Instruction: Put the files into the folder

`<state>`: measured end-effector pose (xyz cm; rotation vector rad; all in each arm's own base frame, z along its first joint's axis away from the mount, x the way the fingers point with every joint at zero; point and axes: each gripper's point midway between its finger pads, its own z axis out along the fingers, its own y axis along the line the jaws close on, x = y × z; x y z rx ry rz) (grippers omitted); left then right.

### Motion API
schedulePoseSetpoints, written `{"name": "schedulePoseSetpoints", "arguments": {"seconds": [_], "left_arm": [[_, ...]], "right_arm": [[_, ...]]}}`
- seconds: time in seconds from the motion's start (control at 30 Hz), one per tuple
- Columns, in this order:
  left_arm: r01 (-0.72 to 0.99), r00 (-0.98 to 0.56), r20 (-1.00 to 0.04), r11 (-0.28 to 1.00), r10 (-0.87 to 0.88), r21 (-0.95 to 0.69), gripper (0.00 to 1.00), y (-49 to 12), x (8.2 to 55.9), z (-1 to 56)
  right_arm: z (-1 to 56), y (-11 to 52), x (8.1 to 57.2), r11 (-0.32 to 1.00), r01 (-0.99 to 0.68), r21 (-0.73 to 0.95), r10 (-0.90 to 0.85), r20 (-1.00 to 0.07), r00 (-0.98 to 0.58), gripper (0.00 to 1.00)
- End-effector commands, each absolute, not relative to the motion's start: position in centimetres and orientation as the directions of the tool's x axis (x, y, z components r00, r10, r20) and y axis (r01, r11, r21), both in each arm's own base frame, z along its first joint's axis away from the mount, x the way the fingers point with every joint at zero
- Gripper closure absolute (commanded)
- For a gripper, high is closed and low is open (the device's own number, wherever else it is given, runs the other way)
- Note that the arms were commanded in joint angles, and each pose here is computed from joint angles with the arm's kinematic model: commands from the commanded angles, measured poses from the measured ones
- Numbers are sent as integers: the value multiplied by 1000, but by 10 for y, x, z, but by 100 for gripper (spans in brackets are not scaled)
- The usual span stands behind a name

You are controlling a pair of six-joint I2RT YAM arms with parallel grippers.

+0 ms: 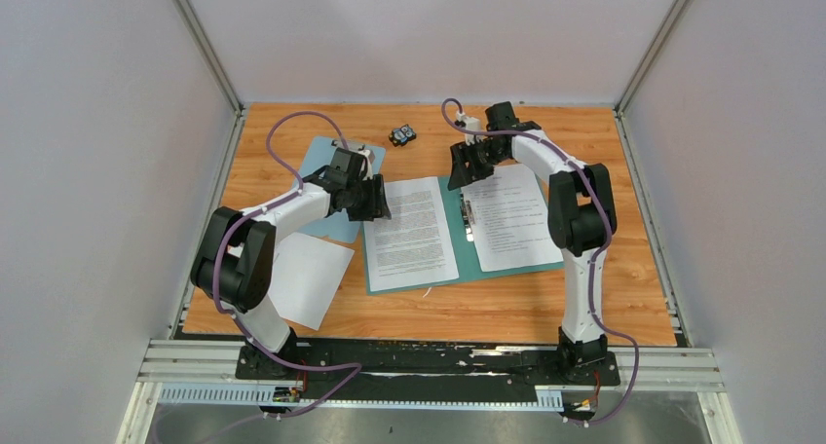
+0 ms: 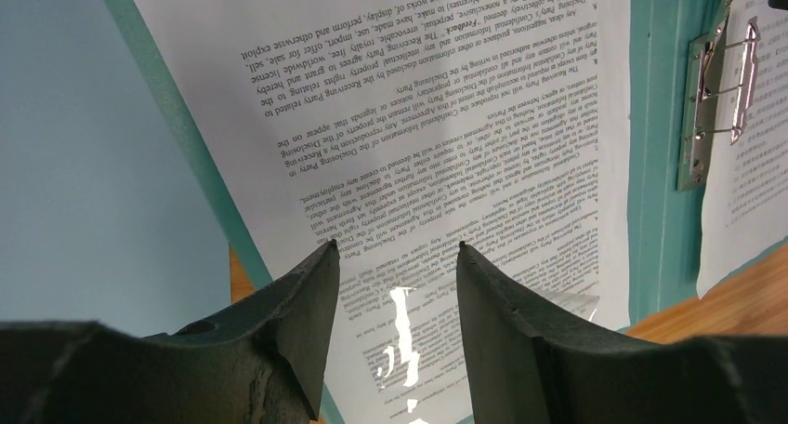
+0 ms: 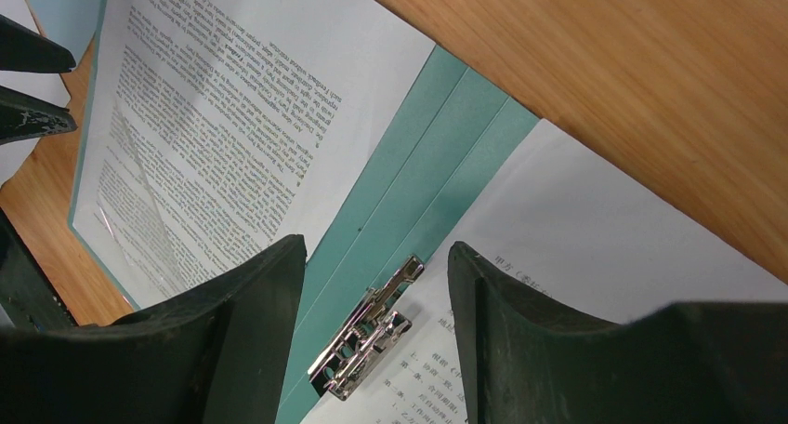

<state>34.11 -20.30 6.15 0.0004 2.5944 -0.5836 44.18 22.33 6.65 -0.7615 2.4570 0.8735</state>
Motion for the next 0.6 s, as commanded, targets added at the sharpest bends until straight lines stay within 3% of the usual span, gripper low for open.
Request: {"name": "schedulePoseSetpoints", "arguments": {"seconds": [0.0, 0.57], "left_arm": [[131, -866, -489, 898, -102, -419, 43, -208, 347, 72], [130, -864, -495, 908, -94, -399, 43, -205, 349, 67]], "right_arm": [[83, 238, 451, 581, -685, 439, -368, -609, -703, 41], [64, 239, 442, 552, -681, 482, -403, -561, -723, 41]]}}
